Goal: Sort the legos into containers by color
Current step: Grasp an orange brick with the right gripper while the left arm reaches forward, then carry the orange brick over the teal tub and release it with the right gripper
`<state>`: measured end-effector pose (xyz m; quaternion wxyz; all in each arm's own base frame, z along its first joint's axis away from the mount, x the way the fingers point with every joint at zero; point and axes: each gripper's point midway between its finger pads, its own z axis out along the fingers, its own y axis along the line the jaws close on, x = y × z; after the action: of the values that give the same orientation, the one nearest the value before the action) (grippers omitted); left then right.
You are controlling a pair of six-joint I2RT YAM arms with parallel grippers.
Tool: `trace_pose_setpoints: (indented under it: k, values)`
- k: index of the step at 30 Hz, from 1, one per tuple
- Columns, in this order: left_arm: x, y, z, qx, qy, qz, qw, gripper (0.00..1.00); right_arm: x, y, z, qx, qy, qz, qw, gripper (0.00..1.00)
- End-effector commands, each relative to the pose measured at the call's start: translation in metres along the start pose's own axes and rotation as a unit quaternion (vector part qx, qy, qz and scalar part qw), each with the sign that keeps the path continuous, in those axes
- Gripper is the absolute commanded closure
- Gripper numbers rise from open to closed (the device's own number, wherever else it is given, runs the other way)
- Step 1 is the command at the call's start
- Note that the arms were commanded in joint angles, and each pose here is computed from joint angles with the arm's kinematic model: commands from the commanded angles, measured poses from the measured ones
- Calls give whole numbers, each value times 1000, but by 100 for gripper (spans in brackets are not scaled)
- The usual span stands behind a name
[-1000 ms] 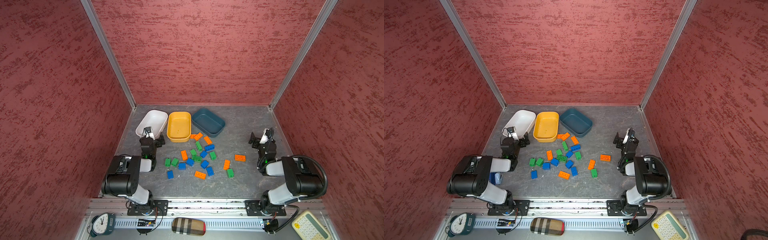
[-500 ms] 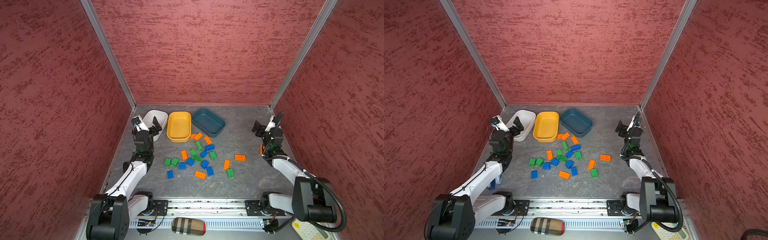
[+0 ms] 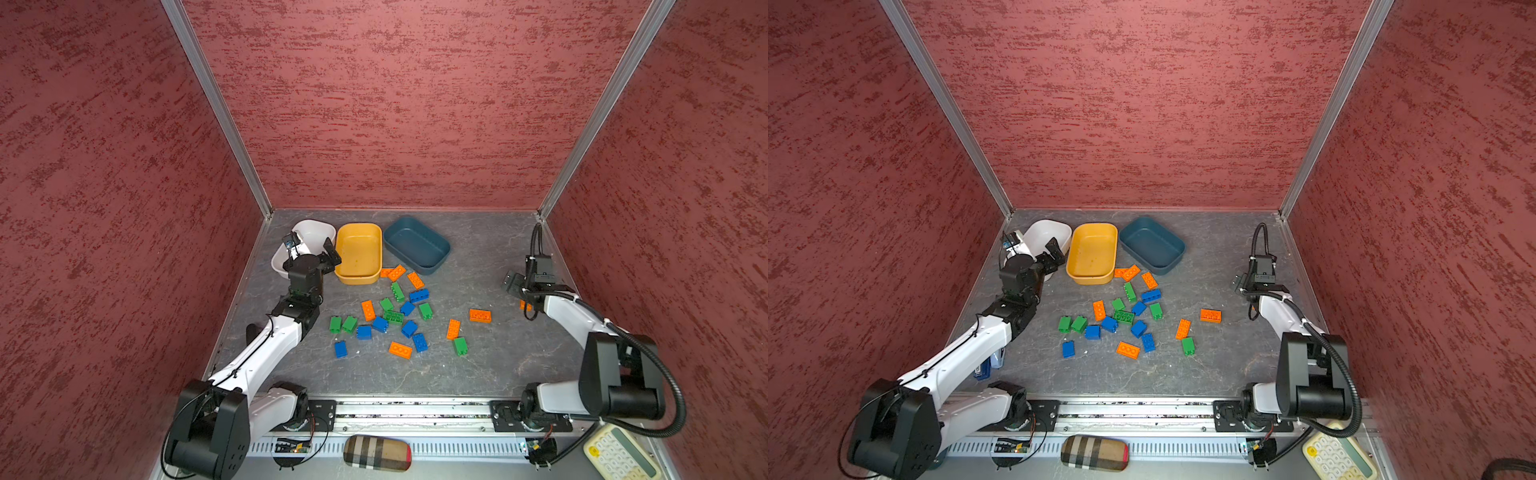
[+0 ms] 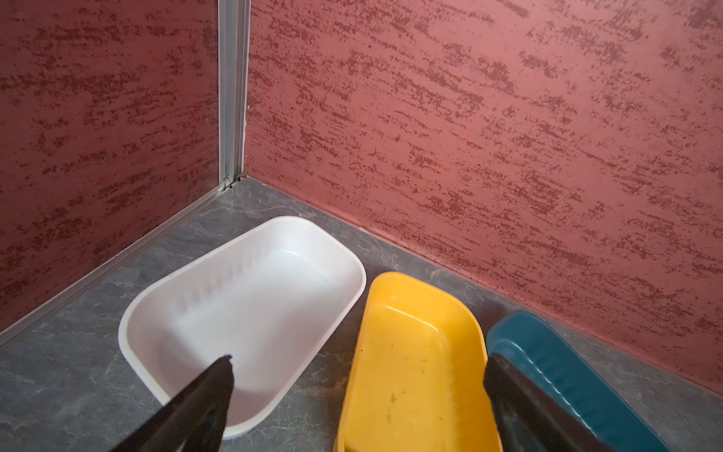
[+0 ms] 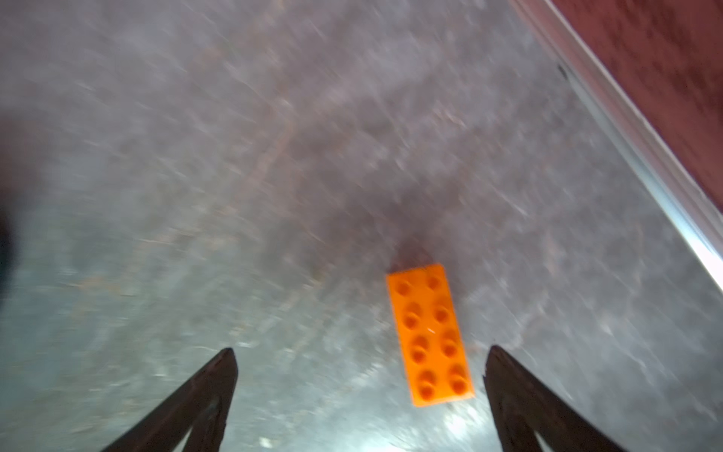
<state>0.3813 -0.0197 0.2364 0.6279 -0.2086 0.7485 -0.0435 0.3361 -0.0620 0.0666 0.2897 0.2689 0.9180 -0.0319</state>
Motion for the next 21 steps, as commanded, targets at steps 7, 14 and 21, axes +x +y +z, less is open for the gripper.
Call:
trace_pose_setpoints:
  k: [7, 14, 21]
  values:
    - [-8, 26, 1, -88, -3, -47, 995, 1, 29, -27, 31, 50, 108, -43, 992, 16]
    - [3, 21, 2, -67, 24, -38, 997, 1, 35, -15, 42, 27, 144, -65, 987, 42]
    - [13, 1, 6, -19, 55, -31, 998, 1, 18, -7, 26, 21, 99, -74, 992, 63]
